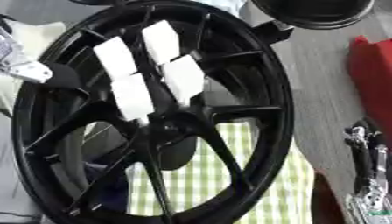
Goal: Pull the pin out of the wheel hub.
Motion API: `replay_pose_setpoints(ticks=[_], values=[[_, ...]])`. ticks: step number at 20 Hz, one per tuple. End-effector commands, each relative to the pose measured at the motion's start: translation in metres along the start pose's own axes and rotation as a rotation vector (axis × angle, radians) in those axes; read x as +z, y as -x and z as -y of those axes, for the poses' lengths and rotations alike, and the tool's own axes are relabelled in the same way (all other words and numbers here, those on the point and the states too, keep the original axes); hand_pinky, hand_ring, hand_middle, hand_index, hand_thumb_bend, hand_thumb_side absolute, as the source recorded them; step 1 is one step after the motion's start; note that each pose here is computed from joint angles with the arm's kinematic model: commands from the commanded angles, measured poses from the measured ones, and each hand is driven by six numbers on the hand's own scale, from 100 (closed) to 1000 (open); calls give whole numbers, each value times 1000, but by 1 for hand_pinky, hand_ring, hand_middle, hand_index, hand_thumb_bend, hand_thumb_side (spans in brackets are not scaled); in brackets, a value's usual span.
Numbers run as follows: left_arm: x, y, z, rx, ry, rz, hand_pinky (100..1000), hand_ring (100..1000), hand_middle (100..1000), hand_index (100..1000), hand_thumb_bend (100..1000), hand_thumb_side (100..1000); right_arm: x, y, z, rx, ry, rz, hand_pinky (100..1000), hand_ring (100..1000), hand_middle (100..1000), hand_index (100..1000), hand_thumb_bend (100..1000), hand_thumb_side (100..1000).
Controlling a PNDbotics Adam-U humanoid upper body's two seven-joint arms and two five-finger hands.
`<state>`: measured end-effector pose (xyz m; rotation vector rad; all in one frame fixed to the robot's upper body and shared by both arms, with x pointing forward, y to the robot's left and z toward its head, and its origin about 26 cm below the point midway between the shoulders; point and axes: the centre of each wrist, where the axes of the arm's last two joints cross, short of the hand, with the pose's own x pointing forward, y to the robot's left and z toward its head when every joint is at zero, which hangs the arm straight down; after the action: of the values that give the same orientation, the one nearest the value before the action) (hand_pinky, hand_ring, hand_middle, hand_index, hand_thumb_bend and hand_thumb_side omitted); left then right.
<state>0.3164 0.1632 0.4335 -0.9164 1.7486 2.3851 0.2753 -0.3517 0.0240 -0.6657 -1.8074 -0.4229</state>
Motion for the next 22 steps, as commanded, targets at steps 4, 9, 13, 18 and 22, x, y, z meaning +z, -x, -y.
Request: replay_pose_setpoints(ticks=[4,9,13,18,22], values=[[-9,3,-9,-104,88,114,871,851,795,849,447,447,-5,-8,2,3,-1,35,755,799,587,902,100,711],[-23,5,-4,-101,116,139,862,837,774,832,440,442,-5,-9,0,-4,0,35,755,799,587,902,100,714],[-28,9,4,-107,150,141,855,823,761,820,461,450,-5,-9,-1,-6,2,36,755,799,587,902,100,715],[-28,13,12,-118,183,136,853,818,753,812,478,459,-6,-10,0,-3,4,36,755,798,586,902,100,710],[-29,16,15,-125,195,132,849,816,750,809,490,473,-6,-10,0,-1,4,37,755,797,586,901,100,709]])
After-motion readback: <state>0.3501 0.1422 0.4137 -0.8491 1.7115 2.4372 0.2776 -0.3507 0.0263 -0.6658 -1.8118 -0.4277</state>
